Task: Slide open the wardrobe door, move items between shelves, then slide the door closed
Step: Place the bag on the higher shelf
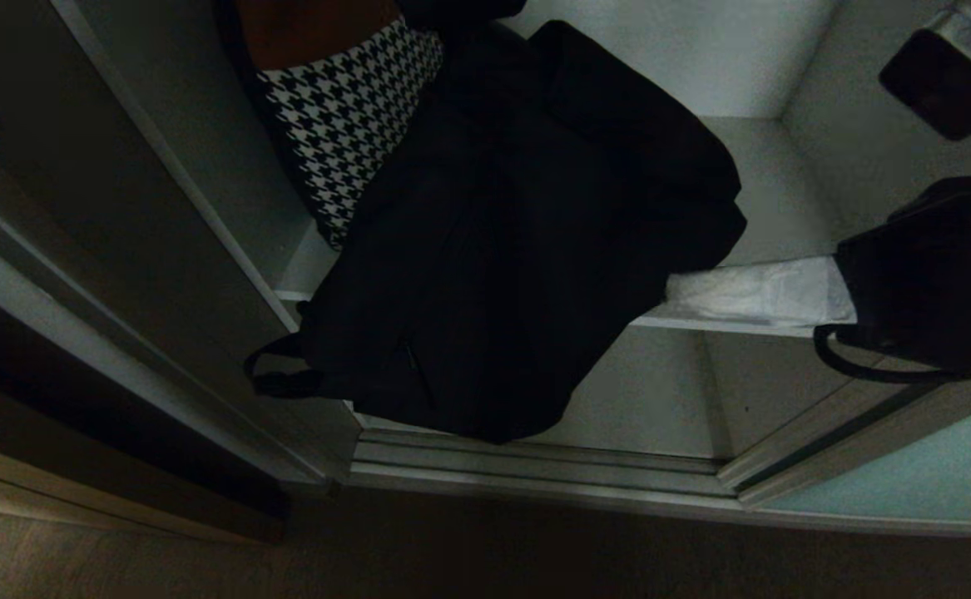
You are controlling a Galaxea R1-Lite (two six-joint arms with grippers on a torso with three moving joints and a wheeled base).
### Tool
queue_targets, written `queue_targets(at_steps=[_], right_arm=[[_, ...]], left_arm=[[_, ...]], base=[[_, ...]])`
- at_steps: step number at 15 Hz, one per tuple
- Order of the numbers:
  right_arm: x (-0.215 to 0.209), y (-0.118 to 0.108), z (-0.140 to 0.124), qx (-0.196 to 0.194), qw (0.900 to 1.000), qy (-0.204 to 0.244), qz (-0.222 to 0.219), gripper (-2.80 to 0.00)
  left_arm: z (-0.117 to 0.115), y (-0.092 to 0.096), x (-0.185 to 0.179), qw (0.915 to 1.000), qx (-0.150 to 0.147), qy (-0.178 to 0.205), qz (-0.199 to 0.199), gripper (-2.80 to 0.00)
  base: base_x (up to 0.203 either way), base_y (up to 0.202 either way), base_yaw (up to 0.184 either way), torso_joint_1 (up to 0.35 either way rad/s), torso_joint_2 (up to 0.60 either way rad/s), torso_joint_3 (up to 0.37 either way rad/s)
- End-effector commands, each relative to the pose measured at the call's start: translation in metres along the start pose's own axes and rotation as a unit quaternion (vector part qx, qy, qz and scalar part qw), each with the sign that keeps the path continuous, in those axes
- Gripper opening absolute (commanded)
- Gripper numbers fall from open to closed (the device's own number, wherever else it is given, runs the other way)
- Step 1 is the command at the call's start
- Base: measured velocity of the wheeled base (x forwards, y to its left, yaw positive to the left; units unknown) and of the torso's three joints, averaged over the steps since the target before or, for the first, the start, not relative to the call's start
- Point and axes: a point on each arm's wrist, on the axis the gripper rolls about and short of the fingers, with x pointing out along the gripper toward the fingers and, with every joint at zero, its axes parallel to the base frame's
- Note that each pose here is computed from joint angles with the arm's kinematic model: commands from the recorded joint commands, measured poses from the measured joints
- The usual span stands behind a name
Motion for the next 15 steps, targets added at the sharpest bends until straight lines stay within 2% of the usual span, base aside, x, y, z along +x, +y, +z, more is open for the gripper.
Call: queue_targets(at_steps=[1,4,7,11,13,14,15], right_arm=[[-0.019,0.006,0.003,-0.008,0.999,-0.028,-0.017,-2.8],[-0.026,-0.013,-0.002,0.005,0.997,-0.04,-0.073,-2.8],[-0.023,-0.038,0.005,0.005,0.991,-0.071,-0.113,-2.8],[-0.035,-0.051,0.02,-0.023,0.981,-0.131,-0.142,-2.8],[-0.041,-0.047,0.02,-0.037,0.978,-0.143,-0.145,-2.8],[-0.044,-0.045,0.021,-0.04,0.977,-0.148,-0.146,0.0],[-0.047,-0.042,0.02,-0.041,0.976,-0.151,-0.15,0.0]], left_arm=[[0.005,-0.006,0.001,0.9999,-0.005,-0.008,-0.007,-2.8],[0.002,-0.009,0.002,0.9998,-0.014,0.003,-0.01,-2.8],[0.004,-0.01,0.001,0.9999,-0.013,0.002,-0.006,-2.8],[0.005,-0.013,0.002,0.9998,-0.018,-0.001,-0.009,-2.8],[0.005,-0.014,0.002,0.9998,-0.02,0.001,-0.008,-2.8],[0.006,-0.016,0.002,0.9997,-0.023,0.002,-0.011,-2.8],[0.006,-0.018,0.003,0.9995,-0.028,0.004,-0.012,-2.8]], base=[[0.0,0.0,0.0,0.0,0.0,0.0],[0.0,0.0,0.0,0.0,0.0,0.0],[0.0,0.0,0.0,0.0,0.0,0.0],[0.0,0.0,0.0,0.0,0.0,0.0],[0.0,0.0,0.0,0.0,0.0,0.0],[0.0,0.0,0.0,0.0,0.0,0.0],[0.0,0.0,0.0,0.0,0.0,0.0]])
